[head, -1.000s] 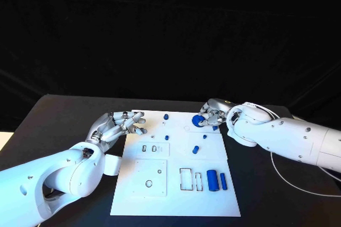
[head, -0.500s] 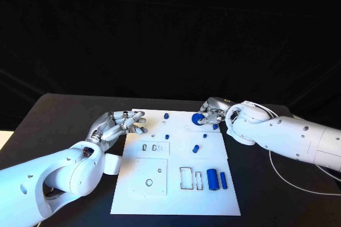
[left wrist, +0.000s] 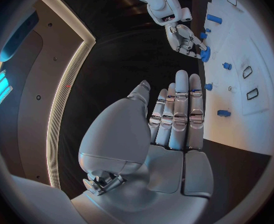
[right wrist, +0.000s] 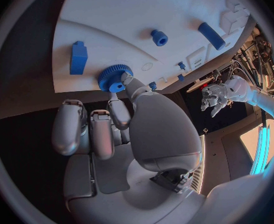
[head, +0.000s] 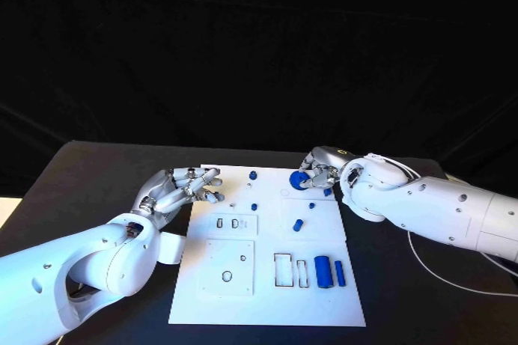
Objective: Assemble the parts on the task board
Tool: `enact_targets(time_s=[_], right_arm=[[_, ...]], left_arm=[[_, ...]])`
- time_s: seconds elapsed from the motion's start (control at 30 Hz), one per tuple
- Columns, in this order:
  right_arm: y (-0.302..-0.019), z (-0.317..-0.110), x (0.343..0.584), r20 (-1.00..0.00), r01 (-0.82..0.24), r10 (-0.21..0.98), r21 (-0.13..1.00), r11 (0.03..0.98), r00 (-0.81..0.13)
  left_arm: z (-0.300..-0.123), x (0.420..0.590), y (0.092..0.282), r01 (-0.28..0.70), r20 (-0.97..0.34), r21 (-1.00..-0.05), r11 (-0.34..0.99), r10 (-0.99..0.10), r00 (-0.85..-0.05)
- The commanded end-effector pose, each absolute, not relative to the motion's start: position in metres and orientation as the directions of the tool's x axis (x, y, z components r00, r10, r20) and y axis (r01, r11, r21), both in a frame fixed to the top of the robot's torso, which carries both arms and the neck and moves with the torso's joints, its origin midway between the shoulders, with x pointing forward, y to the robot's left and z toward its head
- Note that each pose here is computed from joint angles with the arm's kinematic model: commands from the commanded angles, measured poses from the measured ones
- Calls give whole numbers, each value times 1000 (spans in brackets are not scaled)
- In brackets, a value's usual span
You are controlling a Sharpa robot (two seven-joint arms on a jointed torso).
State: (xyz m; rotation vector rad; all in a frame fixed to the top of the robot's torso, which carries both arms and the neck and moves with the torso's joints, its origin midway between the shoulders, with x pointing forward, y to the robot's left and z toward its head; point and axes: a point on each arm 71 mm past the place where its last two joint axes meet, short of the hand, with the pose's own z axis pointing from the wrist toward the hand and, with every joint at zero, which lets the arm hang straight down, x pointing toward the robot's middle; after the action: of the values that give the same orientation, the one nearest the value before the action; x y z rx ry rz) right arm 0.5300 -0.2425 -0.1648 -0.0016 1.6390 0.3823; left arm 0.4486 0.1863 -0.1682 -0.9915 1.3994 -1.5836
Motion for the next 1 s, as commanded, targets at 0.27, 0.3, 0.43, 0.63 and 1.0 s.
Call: enact_targets(time_s=[0.27,0.3,0.43,0.63,1.0], right_arm=[[-213,-153,516,-969,-320,246,241,916,-23],[-209,-151,514,-969,-329,245,237,914,-18],[-191,-147,510,-972,-368,234,221,903,-10],[-163,-145,506,-976,-416,220,202,887,-6],[-138,-151,513,-978,-426,207,189,885,-5]], left_arm=[[-168,448,184,60,63,-994,-95,-911,-407],[-168,448,184,60,63,-994,-95,-911,-407],[-168,448,183,59,64,-994,-96,-910,-409],[-168,448,183,57,65,-994,-96,-909,-411],[-168,448,182,55,66,-994,-97,-908,-413]])
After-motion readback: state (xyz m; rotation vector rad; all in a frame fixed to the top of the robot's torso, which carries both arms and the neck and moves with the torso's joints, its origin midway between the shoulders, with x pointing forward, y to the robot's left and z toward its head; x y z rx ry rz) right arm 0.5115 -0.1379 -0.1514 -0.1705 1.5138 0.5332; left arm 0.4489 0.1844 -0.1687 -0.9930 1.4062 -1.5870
